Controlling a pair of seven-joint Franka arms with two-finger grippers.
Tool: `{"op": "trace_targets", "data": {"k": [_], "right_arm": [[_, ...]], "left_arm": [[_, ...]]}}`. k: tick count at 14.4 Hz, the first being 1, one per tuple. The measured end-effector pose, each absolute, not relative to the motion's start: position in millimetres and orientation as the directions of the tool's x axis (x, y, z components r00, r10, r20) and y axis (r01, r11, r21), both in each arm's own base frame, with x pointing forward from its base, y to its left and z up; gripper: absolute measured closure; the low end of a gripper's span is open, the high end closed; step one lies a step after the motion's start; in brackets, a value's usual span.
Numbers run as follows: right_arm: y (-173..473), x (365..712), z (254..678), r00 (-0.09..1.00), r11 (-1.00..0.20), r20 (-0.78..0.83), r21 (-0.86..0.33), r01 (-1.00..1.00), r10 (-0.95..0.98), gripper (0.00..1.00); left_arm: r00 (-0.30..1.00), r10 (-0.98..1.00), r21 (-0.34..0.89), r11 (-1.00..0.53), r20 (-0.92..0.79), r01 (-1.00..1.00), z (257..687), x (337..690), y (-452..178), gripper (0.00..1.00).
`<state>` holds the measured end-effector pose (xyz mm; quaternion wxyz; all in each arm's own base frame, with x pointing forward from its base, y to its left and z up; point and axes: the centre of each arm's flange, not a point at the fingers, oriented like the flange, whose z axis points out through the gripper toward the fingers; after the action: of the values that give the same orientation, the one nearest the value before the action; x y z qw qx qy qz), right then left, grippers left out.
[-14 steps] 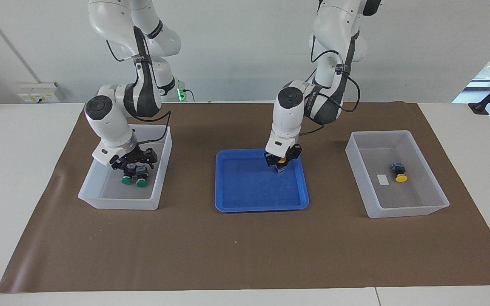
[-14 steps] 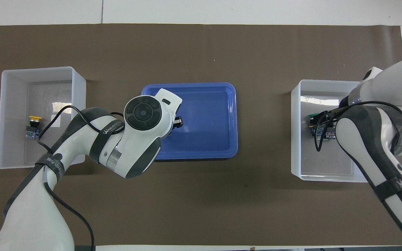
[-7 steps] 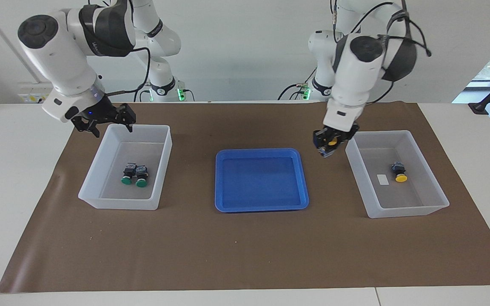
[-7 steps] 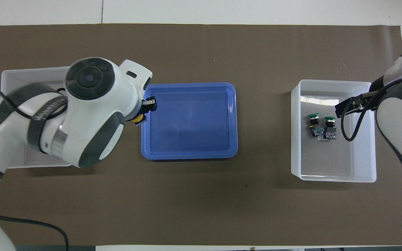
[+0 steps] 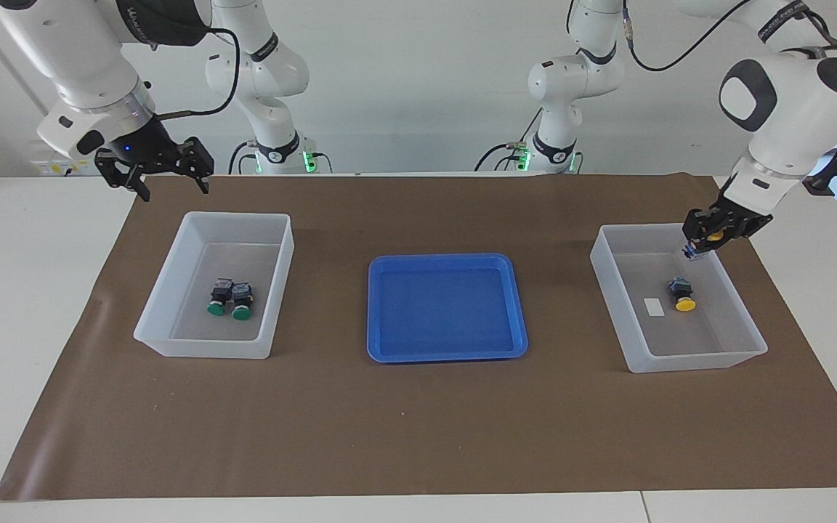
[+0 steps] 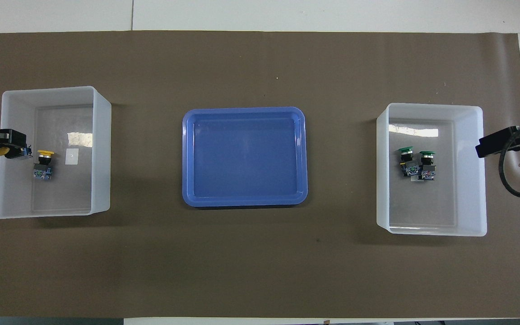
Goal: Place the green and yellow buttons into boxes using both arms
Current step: 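Carry the yellow button with the left gripper into the left box, then open the left gripper to drop the yellow button and withdraw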
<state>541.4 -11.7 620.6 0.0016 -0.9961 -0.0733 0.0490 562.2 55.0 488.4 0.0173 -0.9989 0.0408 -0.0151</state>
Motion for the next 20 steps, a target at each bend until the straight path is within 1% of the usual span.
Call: {"op": "trace_targets", "data": {"k": [3,6,7,9,13,14,16,17,19,20], "right_arm": [[-13,541,618,0.984,-0.990,-0.101,-0.010,0.144,0.144,0.00],[-18,541,618,0.985,-0.990,-0.103,0.009,0.139,0.137,0.00],[-19,541,618,0.985,-0.991,-0.104,0.011,0.137,0.135,0.00],[-21,541,618,0.986,-0.991,-0.104,0.012,0.133,0.131,0.00],[-29,542,616,0.988,-0.993,-0.100,0.013,0.119,0.118,0.00],[-31,542,615,0.988,-0.993,-0.101,0.013,0.116,0.114,0.00],[-35,544,613,0.989,-0.994,-0.101,0.013,0.108,0.106,0.00],[-36,545,611,0.989,-0.994,-0.103,0.013,0.106,0.104,0.00],[-36,546,608,0.989,-0.994,-0.109,0.012,0.106,0.104,0.00],[-36,547,608,0.989,-0.994,-0.110,0.012,0.106,0.104,0.00]], "left_arm": [[0.992,-0.116,-0.035,-0.993,0.045,-0.114,412,547,38,0.69],[0.981,-0.195,-0.022,-0.981,-0.011,-0.195,359,530,10,0.69],[0.972,-0.230,-0.026,-0.973,-0.054,-0.231,350,526,0,0.69],[0.955,-0.270,-0.036,-0.960,-0.122,-0.276,345,520,-12,0.69],[0.947,-0.289,-0.042,-0.954,-0.141,-0.297,345,519,-14,0.69],[0.945,-0.296,-0.041,-0.952,-0.140,-0.305,346,520,-12,0.63],[0.942,-0.310,-0.041,-0.947,-0.133,-0.317,349,522,-8,0.44],[0.942,-0.312,-0.042,-0.947,-0.128,-0.319,352,524,-5,0.31],[0.942,-0.310,-0.043,-0.947,-0.128,-0.318,364,530,-1,0.10],[0.942,-0.307,-0.043,-0.948,-0.134,-0.315,378,536,-1,0.01]]}}
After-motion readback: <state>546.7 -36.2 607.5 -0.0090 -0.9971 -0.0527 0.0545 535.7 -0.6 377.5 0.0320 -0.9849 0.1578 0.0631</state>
